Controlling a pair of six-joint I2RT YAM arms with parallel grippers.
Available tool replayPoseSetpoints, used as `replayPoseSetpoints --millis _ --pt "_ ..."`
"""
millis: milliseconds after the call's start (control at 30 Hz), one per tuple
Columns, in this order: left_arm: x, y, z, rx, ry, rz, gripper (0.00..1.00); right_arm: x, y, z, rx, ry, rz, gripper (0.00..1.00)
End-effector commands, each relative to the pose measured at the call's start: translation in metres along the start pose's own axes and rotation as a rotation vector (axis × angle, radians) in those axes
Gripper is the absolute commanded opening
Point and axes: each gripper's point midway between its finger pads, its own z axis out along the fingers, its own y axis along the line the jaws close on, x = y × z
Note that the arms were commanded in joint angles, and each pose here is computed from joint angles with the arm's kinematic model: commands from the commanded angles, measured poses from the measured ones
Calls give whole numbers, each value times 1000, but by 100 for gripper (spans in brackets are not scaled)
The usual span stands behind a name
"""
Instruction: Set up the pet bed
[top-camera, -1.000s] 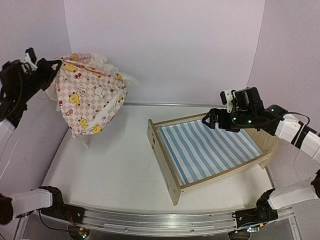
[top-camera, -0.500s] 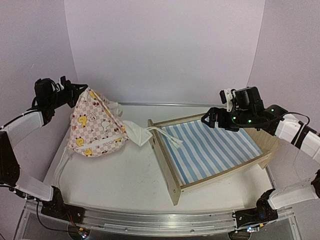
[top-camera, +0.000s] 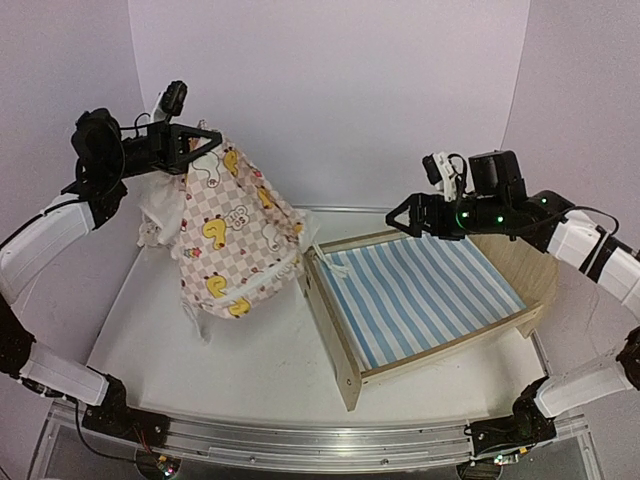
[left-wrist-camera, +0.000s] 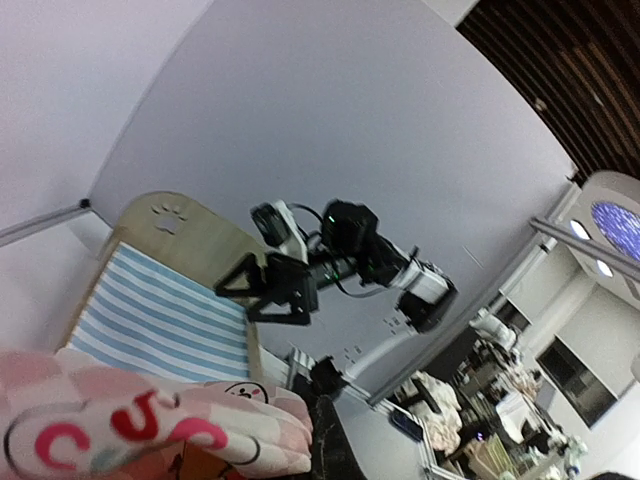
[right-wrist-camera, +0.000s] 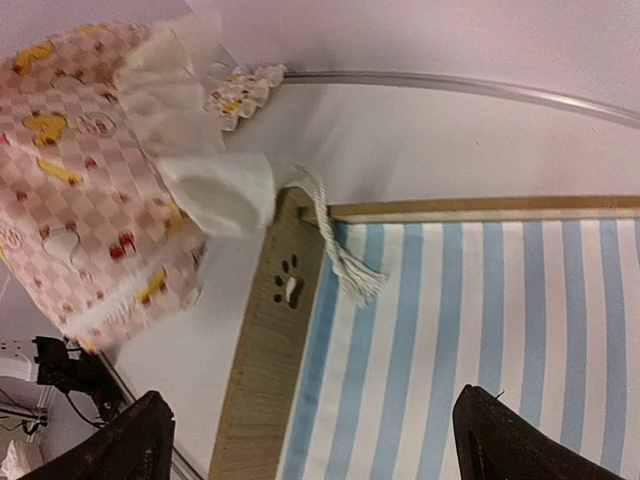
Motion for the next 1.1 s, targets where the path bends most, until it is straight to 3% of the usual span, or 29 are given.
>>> replayPoseSetpoints --millis 0,233,333,433,733,900,1067 --pt "5 -76 24 225 121 225 0 -50 47 -19 -165 -123 -82 98" --pt "-14 -156 25 350 109 399 0 -58 47 -30 -154 -172 -51 98" --pt "-16 -162 25 345 71 414 0 -57 42 -38 -127 -196 -40 98" --pt "-6 -136 47 349 93 323 0 -57 39 -46 -104 -222 -31 98" --pt "93 29 175 336 379 -198 0 -25 -4 -33 58 -192 4 98" --pt "126 63 182 268 390 -262 0 5 -14 -23 75 -105 -105 98" --pt "142 77 175 181 398 -253 0 22 16 1 -119 17 -228 98"
